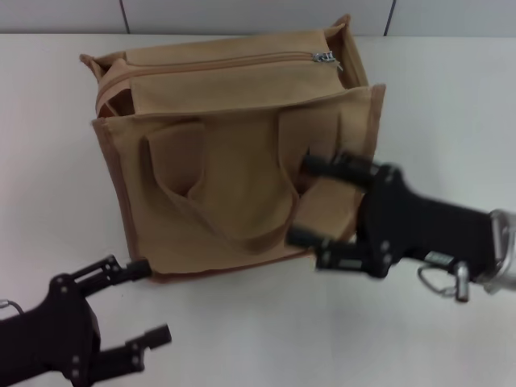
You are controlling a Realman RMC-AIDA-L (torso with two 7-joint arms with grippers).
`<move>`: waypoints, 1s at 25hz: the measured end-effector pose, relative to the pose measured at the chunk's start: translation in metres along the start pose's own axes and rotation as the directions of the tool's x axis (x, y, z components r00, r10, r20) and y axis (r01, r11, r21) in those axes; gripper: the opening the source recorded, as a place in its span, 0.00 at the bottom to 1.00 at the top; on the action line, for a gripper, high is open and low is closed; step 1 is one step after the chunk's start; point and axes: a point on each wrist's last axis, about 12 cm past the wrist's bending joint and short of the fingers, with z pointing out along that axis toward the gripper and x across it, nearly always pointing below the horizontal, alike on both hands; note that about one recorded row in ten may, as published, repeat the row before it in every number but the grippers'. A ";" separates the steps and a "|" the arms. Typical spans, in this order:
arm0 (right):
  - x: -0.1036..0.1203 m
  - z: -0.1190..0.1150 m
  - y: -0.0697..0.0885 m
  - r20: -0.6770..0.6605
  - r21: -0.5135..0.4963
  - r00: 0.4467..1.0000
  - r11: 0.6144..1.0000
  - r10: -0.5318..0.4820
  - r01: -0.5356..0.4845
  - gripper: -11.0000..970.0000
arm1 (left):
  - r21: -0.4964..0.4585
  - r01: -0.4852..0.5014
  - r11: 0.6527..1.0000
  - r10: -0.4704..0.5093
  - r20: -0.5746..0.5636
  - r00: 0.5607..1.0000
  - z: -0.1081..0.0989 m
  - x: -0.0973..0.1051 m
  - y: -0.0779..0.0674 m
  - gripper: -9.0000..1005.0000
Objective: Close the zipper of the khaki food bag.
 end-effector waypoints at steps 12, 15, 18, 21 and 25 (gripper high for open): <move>0.016 0.020 -0.008 -0.282 -0.096 0.958 0.992 0.047 -0.077 0.87 | 0.124 -0.006 0.992 0.019 -0.107 0.994 0.007 0.002 0.004 0.78; 0.014 0.022 -0.009 -0.290 -0.104 0.956 0.992 0.043 -0.076 0.87 | 0.148 0.031 0.989 -0.010 -0.141 0.990 0.009 -0.001 0.009 0.78; 0.015 0.022 -0.008 -0.295 -0.107 0.954 0.991 0.043 -0.078 0.87 | 0.170 0.053 0.984 -0.024 -0.165 0.986 0.013 -0.002 0.011 0.78; 0.015 0.020 -0.008 -0.317 -0.114 0.947 0.989 0.052 -0.092 0.87 | 0.173 0.056 0.983 -0.026 -0.174 0.984 0.014 -0.001 0.011 0.78; 0.012 0.018 -0.011 -0.366 -0.126 0.928 0.985 0.066 -0.120 0.87 | 0.178 0.052 0.983 -0.020 -0.179 0.984 0.012 -0.003 0.014 0.78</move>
